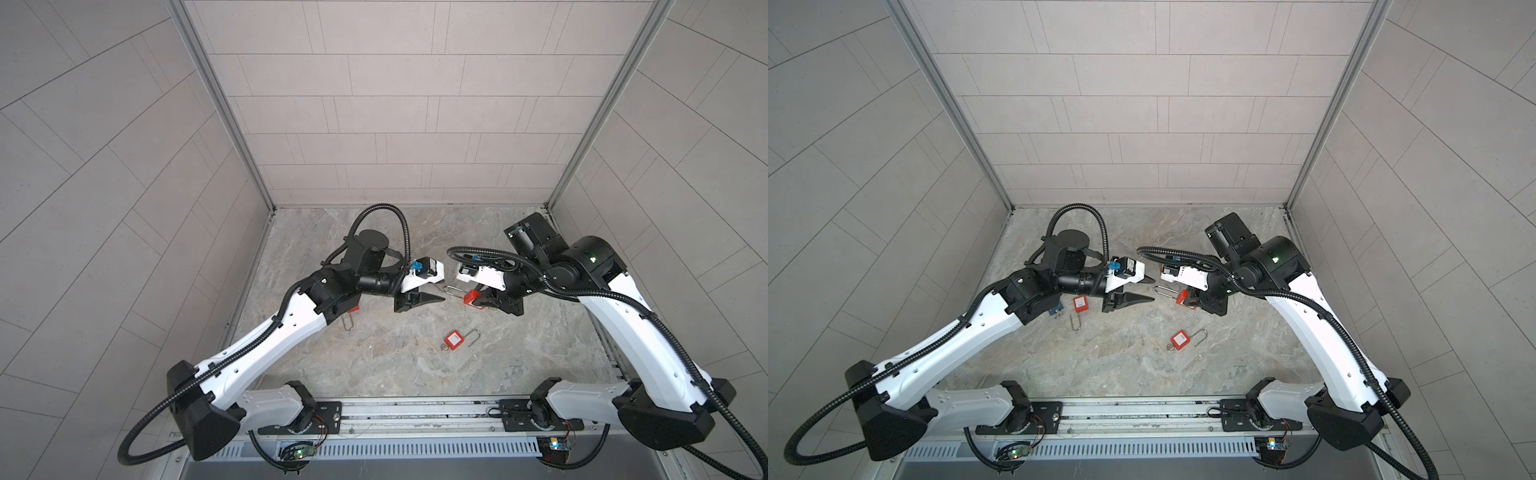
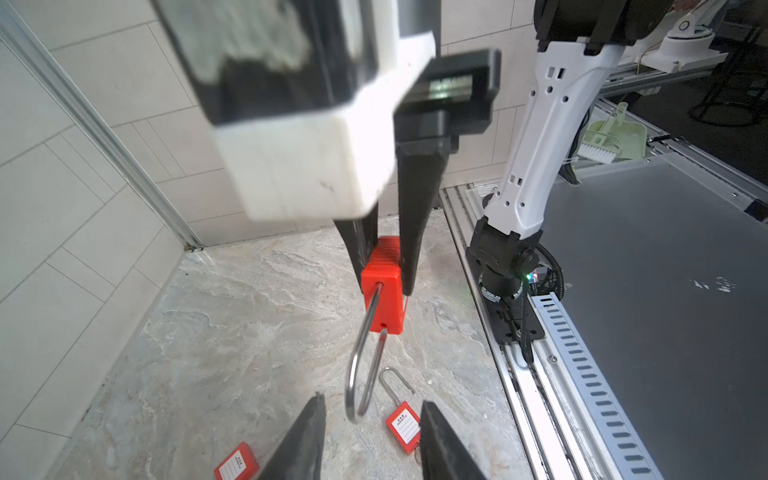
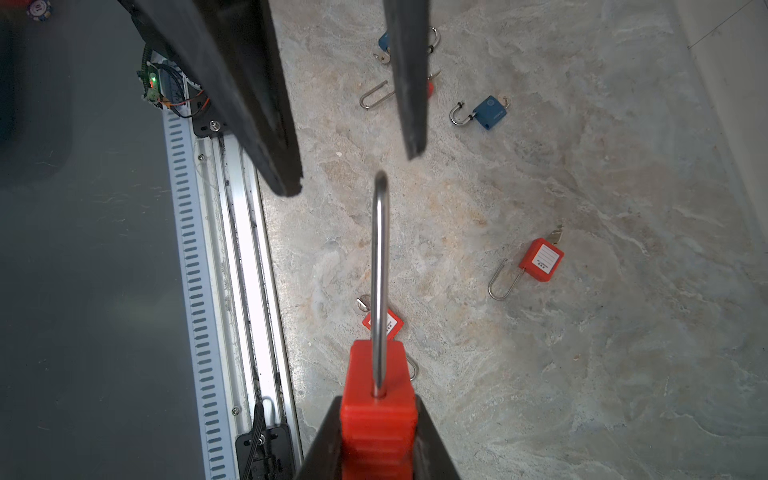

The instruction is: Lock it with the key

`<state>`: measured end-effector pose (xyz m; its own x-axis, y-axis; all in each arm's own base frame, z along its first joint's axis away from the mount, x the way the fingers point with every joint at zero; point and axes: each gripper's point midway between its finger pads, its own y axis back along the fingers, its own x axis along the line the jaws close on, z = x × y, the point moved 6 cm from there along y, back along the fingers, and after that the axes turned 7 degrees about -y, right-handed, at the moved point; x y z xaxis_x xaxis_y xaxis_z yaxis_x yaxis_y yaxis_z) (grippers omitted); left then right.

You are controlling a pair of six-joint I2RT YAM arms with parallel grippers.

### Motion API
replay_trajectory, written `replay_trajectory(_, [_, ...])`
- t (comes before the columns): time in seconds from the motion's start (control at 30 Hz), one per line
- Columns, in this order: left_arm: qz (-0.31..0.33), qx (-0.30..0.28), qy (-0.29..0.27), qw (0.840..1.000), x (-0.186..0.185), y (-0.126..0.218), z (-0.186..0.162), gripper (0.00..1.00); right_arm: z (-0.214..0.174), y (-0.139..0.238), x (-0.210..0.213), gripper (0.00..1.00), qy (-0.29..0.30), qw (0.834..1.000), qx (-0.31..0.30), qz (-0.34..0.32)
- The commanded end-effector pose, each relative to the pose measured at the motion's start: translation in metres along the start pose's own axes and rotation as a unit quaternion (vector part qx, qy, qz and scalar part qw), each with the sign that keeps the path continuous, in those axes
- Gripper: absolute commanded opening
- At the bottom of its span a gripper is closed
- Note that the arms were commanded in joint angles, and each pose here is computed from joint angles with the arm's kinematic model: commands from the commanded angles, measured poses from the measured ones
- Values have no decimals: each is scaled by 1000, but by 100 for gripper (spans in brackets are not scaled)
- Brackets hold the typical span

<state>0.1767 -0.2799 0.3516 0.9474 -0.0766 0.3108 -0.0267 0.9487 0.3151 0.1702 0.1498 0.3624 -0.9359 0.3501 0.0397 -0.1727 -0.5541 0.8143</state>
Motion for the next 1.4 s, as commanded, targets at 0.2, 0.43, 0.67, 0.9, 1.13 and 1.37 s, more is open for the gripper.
replay_trajectory(0.2, [15,21,-21,999,2,-7,6,34,-4,-4,8,16,8,999,28,23])
replay_trajectory(0.43, [20,25,-16,999,3,-11,3,24,-3,-9,9,16,9,999,36,31])
replay_trajectory(0.67, [15,18,-8,1000,1,-18,2,11,-1,-12,7,16,14,999,40,27])
replay_trajectory(0.9, [20,-10,11,1000,-1,-19,0,0,-2,-11,6,42,44,998,34,21])
replay_trajectory(1.13, [26,-48,19,998,-3,-16,4,0,-18,1,2,61,71,996,24,-50])
replay_trajectory(1.37, [22,-86,20,996,-7,-16,6,0,-30,0,2,45,66,996,49,-35])
